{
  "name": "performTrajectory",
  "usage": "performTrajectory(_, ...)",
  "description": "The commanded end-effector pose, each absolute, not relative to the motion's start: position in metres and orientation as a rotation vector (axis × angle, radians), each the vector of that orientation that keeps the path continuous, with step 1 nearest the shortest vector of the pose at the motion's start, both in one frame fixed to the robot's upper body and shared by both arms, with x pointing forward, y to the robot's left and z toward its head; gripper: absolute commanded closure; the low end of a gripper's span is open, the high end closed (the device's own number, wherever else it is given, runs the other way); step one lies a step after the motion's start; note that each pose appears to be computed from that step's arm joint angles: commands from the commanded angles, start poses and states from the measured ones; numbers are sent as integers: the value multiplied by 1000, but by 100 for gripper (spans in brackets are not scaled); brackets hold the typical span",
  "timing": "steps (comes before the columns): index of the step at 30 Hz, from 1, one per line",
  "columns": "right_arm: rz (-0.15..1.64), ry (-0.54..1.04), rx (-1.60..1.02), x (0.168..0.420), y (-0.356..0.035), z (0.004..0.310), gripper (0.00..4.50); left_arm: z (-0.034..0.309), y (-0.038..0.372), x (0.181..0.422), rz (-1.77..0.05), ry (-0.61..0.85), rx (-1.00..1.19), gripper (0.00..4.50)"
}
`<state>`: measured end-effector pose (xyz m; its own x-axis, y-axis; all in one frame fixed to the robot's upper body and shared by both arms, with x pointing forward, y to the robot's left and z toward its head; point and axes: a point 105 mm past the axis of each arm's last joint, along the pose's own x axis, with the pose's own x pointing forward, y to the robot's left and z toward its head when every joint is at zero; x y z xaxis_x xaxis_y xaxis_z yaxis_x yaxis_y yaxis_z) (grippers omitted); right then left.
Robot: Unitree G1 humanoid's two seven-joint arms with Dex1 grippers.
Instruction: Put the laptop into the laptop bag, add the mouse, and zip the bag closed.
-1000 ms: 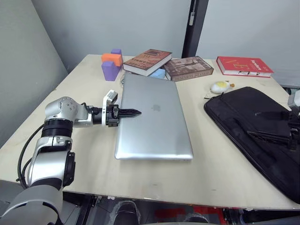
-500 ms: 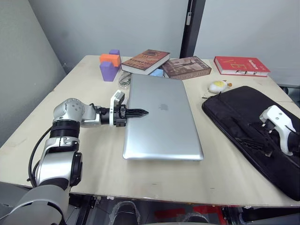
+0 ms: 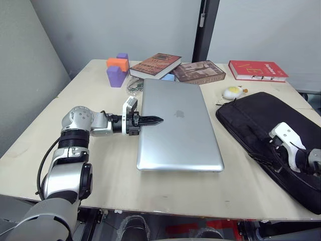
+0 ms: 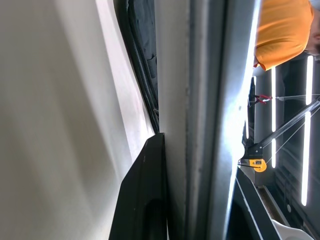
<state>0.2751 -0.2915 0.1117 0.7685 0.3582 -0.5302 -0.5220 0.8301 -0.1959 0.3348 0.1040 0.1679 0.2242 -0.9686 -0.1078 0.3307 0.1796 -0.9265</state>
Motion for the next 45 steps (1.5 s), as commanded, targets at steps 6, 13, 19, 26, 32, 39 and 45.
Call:
performTrajectory(6,451,520,-371,277,-304,105,113,203,101,331,-1246,730,-984,414)
performTrajectory(13,443,573,-421,273,-307,92,349,204,101,332,-1243,719,-996,414)
performTrajectory(19,423,539,-404,277,-307,99,445,202,101,330,-1240,717,-998,414)
performTrajectory(26,418,477,-360,287,-302,126,445,197,97,330,-1236,726,-1017,414)
performTrajectory(32,446,404,-261,292,-293,171,445,191,87,328,-1246,740,-1028,414)
performTrajectory(39,478,331,-216,293,-277,214,445,186,73,325,-1273,759,-1050,414)
performTrajectory(45,464,348,-169,296,-264,234,445,182,50,325,-1292,781,-1100,414)
